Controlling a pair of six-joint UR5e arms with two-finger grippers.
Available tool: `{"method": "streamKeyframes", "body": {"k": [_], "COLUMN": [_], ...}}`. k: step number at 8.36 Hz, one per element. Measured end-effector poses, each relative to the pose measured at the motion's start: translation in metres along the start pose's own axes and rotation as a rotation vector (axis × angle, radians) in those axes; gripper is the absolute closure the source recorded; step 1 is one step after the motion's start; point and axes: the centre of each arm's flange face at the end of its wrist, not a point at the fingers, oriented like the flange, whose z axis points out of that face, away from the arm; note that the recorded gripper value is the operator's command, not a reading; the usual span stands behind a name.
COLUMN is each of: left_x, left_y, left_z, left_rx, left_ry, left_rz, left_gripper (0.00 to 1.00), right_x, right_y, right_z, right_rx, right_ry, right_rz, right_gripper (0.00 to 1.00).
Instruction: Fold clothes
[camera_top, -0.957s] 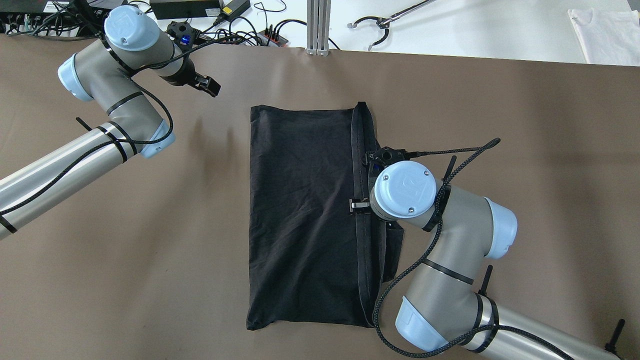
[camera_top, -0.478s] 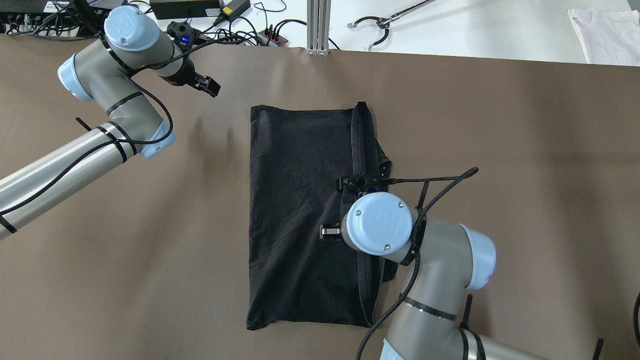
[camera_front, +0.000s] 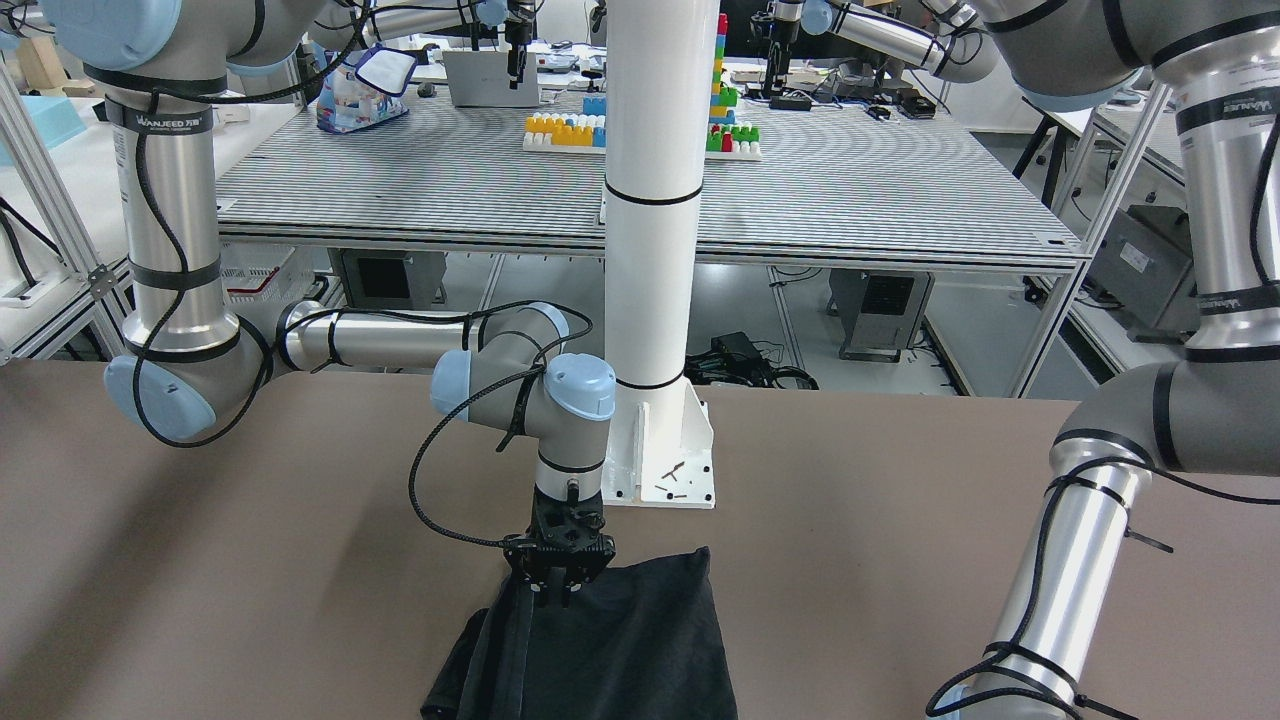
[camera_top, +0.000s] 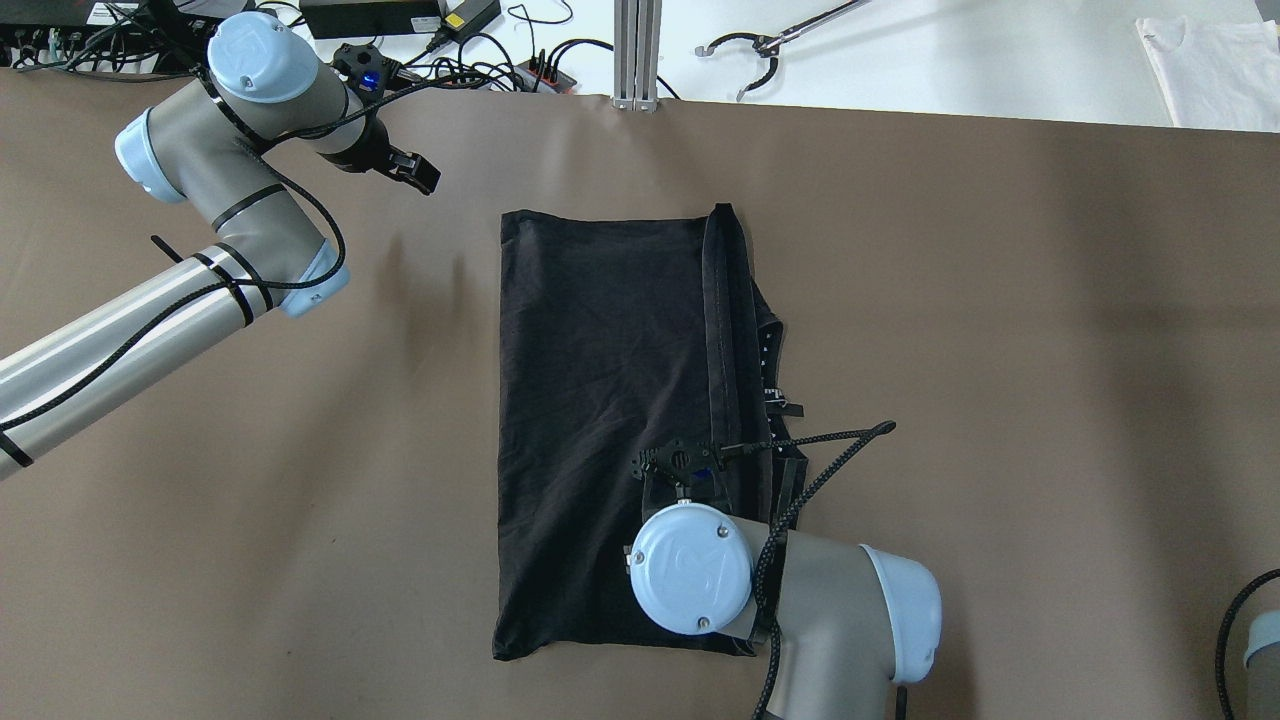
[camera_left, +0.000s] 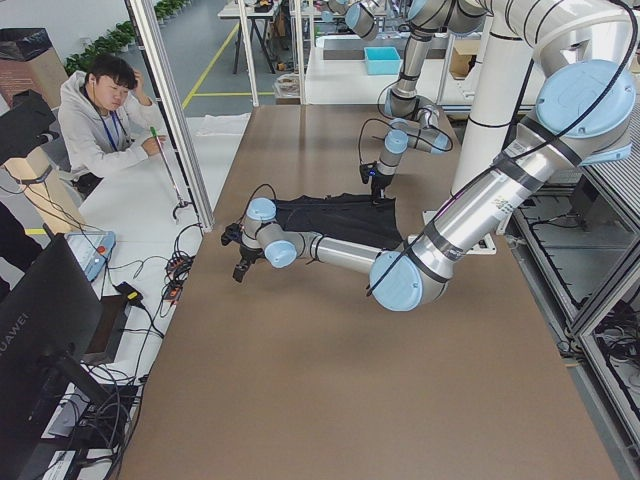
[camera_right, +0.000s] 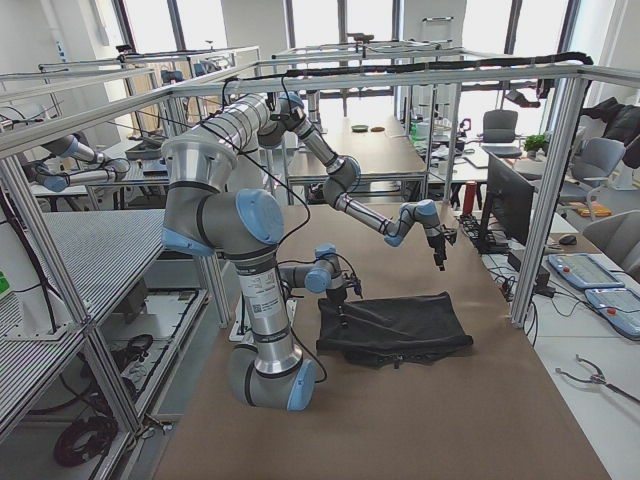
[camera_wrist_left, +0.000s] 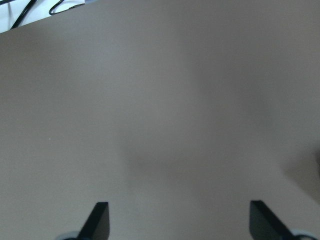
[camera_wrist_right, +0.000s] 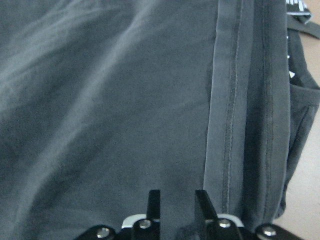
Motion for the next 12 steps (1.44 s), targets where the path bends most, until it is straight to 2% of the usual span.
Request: {"method": "streamKeyframes", "body": {"k": [2,5,7,12], "left_x": [0.0,-0.001,-0.001,-0.001], "left_y": [0.0,0.001,0.001,0.001], "left_z": [0.0,0.001,0.001,0.001], "left_rx": [0.0,-0.002,-0.002,-0.003], "left_ry": [0.0,-0.001,-0.002,-0.002], "left_rz": [0.001,0.001,0.002,0.002], "left_gripper": [0.0,0.0,0.0,0.0], "right_x": [0.002,0.008,0.005,-0.006], "right_y": [0.028,0.057,0.066,0.071], "right_z": [-0.005,0.013,0.018,0.02], "right_rx": [-0.033,-0.035,-0.036,-0.034], "right_ry": [0.071,0.146,0.157,0.145], "right_rz": [-0.049,-0.104,-0.12,-0.127], "right_gripper": [0.58,0.58,0.59,0.67]}}
